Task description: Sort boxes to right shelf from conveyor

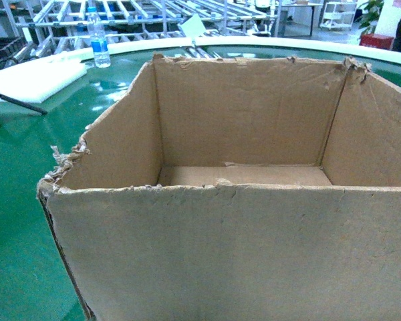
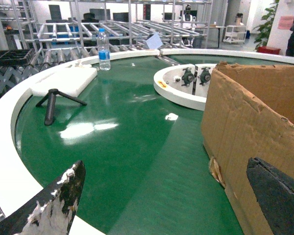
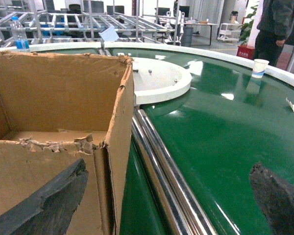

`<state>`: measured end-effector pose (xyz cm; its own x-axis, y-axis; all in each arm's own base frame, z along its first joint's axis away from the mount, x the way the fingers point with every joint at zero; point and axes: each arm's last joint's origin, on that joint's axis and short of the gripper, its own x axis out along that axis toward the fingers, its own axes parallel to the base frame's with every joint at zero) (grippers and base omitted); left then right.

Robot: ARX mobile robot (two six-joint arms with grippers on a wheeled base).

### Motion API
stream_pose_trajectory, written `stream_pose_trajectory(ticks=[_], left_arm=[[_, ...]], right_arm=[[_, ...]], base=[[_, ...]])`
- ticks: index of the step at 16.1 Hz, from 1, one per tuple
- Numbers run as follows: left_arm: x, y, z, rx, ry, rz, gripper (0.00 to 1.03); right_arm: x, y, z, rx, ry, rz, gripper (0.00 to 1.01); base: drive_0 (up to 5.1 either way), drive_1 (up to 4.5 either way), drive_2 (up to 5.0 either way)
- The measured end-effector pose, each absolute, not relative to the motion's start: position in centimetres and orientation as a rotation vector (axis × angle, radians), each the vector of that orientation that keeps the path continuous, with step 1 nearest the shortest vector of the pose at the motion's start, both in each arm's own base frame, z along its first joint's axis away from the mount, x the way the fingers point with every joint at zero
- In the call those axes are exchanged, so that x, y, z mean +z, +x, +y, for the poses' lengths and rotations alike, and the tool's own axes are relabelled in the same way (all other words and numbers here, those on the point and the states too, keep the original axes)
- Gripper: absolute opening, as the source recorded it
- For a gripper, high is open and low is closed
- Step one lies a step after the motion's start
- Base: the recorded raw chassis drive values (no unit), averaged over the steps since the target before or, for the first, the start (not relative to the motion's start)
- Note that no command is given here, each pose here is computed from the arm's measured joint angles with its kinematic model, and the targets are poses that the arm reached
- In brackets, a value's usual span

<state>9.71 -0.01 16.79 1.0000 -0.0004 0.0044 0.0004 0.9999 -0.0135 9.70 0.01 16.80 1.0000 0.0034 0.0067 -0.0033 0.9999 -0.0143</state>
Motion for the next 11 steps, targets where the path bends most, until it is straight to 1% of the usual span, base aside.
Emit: stream_pose_trajectory(ticks=[11], left_arm=[[16.79, 9.71, -0.01, -0.001, -0.014, -0.004, 0.98]], right_arm=[[16.80, 9.70, 0.01, 0.003, -0.014, -0.007, 0.98]], base=[[0.0, 0.00, 0.0]])
